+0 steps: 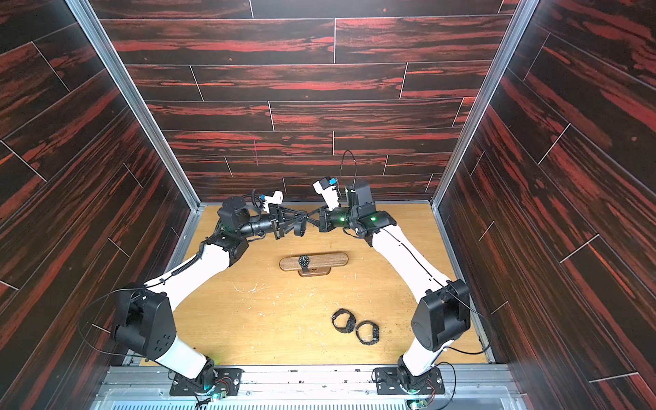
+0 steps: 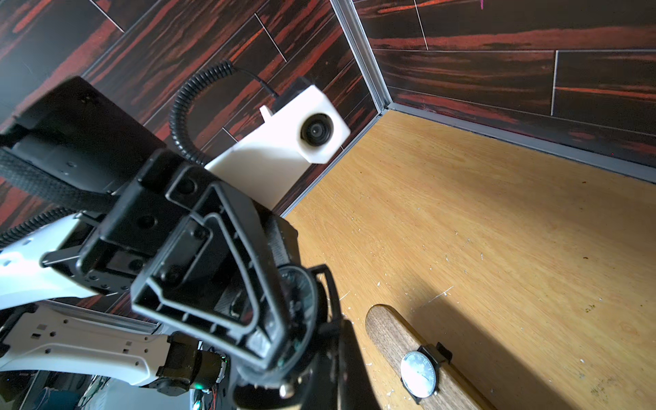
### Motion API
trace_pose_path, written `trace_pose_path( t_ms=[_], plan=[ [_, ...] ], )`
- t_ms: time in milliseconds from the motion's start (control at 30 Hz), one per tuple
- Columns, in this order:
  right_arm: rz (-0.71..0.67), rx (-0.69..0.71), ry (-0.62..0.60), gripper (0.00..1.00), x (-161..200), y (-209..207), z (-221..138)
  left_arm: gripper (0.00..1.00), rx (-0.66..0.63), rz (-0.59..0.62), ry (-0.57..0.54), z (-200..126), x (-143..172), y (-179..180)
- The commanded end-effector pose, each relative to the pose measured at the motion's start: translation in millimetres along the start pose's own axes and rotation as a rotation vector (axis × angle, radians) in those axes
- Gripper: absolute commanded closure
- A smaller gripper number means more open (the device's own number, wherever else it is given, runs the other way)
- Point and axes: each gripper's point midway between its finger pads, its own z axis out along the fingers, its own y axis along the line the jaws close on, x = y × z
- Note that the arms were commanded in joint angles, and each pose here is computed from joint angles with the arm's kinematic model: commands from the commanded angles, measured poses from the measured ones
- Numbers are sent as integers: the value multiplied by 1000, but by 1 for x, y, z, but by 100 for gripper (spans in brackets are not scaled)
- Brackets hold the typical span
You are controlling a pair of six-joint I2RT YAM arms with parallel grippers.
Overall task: Place watch on stand
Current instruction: Place the watch on the stand.
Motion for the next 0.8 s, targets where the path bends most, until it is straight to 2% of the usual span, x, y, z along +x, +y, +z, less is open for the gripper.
trace_pose_path(
  t_ms=[0,100,267,533,767],
  plan=[
    [-9,-10,8,90,2,11,-5,86,45,72,-29,-1,-8,-22],
    [-7,0,5,83,0,10,-6,91,49,79,-27,-1,-8,-25],
    [1,15,-7,74,-2,8,-9,93,51,85,-24,0,-9,-27],
    [46,26,-37,70,-6,5,-21,99,55,95,-20,3,-12,-29],
    [73,18,-41,68,-3,5,-27,100,56,92,-14,6,-15,-29]
  ],
)
